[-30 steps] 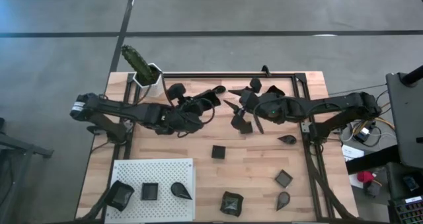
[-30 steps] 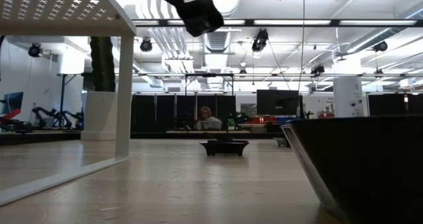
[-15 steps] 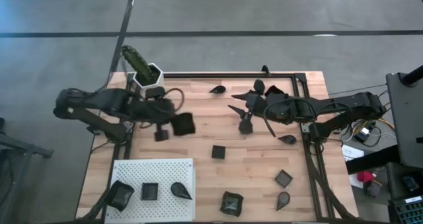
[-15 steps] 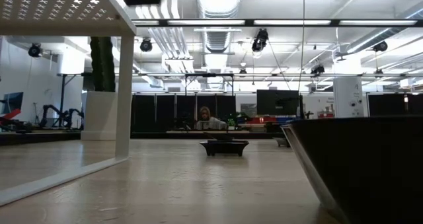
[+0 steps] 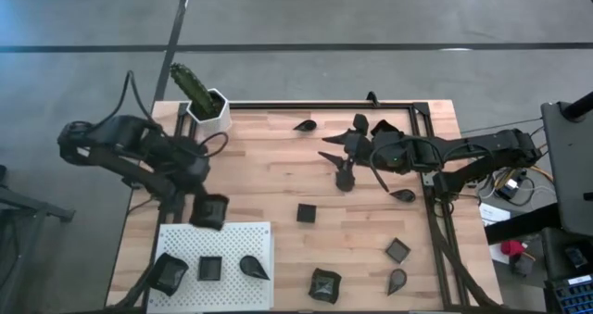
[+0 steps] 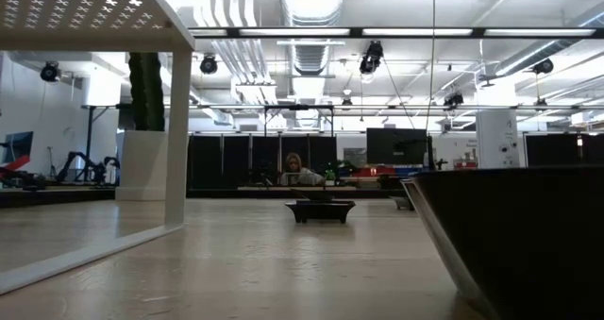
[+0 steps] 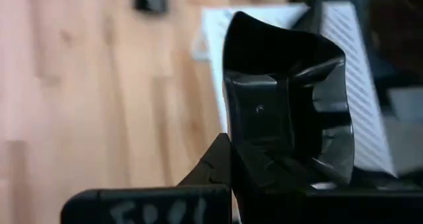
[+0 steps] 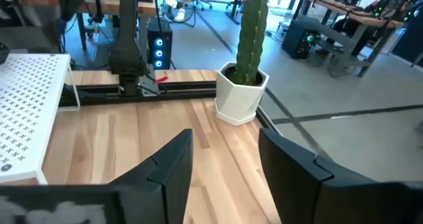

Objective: Pick & Place Mini shaped plates
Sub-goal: Stack the distorted square plate on top of the other distorted square plate on the shelf

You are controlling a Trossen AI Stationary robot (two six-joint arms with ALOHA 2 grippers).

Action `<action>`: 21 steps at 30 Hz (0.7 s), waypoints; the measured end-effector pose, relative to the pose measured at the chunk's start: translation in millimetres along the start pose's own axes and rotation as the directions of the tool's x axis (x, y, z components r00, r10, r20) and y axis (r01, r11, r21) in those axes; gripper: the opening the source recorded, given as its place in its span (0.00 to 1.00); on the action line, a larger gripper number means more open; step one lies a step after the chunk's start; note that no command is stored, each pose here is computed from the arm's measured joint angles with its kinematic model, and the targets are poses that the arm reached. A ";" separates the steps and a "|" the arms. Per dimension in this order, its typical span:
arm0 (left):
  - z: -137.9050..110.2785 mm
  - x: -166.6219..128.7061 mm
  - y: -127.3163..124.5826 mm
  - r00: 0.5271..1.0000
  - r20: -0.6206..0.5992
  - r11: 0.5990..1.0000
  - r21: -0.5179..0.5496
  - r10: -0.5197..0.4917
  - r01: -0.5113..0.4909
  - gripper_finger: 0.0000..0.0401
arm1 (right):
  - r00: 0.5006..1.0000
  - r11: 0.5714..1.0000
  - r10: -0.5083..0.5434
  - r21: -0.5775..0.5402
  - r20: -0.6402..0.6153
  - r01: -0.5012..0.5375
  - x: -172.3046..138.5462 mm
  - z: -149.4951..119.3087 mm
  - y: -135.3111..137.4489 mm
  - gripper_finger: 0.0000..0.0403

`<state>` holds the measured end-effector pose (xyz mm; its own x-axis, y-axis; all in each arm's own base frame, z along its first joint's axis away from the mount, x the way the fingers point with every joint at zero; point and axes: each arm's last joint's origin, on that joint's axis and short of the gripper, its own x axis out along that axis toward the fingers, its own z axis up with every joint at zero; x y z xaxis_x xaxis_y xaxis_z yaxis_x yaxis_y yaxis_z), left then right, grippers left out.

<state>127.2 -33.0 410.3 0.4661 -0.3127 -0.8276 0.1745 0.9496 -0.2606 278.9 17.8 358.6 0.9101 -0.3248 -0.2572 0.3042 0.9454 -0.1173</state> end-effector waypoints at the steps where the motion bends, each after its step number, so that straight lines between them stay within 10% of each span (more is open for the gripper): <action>1: -2.5 0.5 -1.4 1.000 -0.009 1.000 0.001 -0.021 0.021 0.00 | 1.000 1.000 0.000 0.004 0.000 0.000 0.0 0.0 0.0 0.41; 21: -29.7 22.2 -46.5 0.939 -0.169 0.953 0.002 -0.299 0.304 0.00 | 0.997 0.996 0.080 0.034 0.025 -0.080 -0.1 2.5 2.3 0.35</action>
<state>103.7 -83.4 389.3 0.2386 -0.5737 -0.7836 0.3093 0.8097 -0.4987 280.2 20.1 360.8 0.9382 -0.2477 -0.2418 0.2395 0.9688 -0.0634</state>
